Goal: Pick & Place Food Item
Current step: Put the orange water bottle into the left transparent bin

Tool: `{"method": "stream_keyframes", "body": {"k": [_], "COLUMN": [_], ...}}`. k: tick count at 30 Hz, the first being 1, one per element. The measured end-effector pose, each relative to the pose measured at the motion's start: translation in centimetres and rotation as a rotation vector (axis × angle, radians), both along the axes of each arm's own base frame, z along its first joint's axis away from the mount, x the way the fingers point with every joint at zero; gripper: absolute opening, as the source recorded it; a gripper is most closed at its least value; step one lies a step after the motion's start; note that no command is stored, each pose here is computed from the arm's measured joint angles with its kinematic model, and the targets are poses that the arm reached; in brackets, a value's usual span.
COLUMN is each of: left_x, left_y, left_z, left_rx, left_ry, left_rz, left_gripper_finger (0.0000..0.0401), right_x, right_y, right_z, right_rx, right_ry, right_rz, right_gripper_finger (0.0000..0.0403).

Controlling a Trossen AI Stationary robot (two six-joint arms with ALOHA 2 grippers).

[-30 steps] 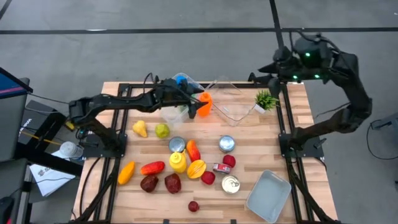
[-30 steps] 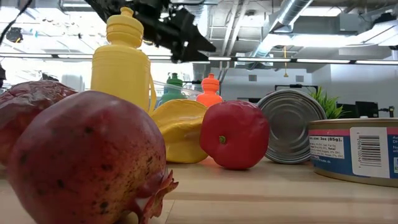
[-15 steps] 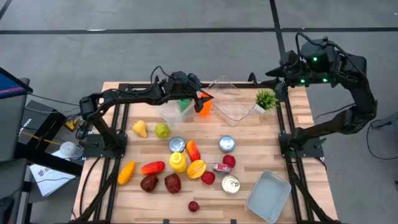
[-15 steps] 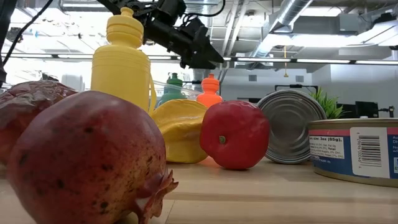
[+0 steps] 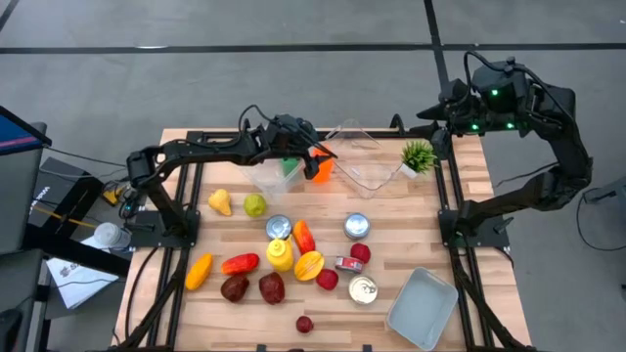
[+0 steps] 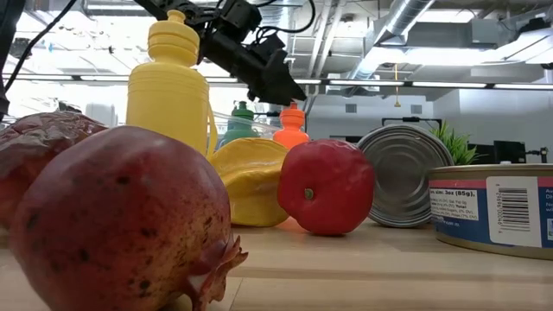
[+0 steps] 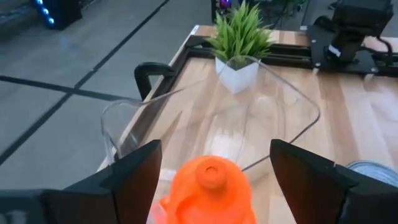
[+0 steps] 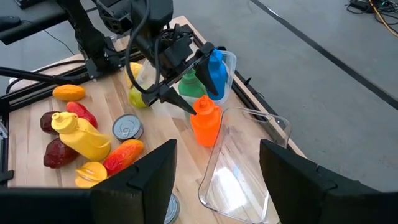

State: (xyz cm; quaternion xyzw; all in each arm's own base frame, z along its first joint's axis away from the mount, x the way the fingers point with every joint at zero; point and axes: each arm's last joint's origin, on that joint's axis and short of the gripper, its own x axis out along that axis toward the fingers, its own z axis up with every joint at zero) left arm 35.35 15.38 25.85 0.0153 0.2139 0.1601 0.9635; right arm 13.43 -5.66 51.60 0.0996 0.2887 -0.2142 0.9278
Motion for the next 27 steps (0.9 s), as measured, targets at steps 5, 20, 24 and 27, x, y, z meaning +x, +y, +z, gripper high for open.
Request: {"method": "stream_keyframes", "body": {"k": [5, 20, 24, 27], "left_x": [0.41, 0.33, 0.37, 0.47], "left_y": [0.04, -0.01, -0.09, -0.36], "left_z": [-0.87, -0.87, -0.81, -0.8], "left_rx": [0.017, 0.065, 0.054, 0.041], "left_ry": [0.028, 0.056, 0.047, 0.039], "left_rz": [-0.01, -0.001, -0.028, -0.061], "left_gripper_finger": [0.0254, 0.0095, 0.0051, 0.0044], "right_x": [0.0, 0.01, 0.01, 0.01], "right_y": [0.0, -0.01, -0.01, -0.01], "right_z": [0.01, 0.02, 0.02, 0.02], "right_rx": [-0.001, -0.001, -0.001, -0.001], "right_ry": [-0.001, -0.002, -0.002, -0.002], "right_rz": [0.0, 0.0, 0.0, 0.0], "right_gripper_finger": [0.0221, 0.0196, 0.0183, 0.0175]}}
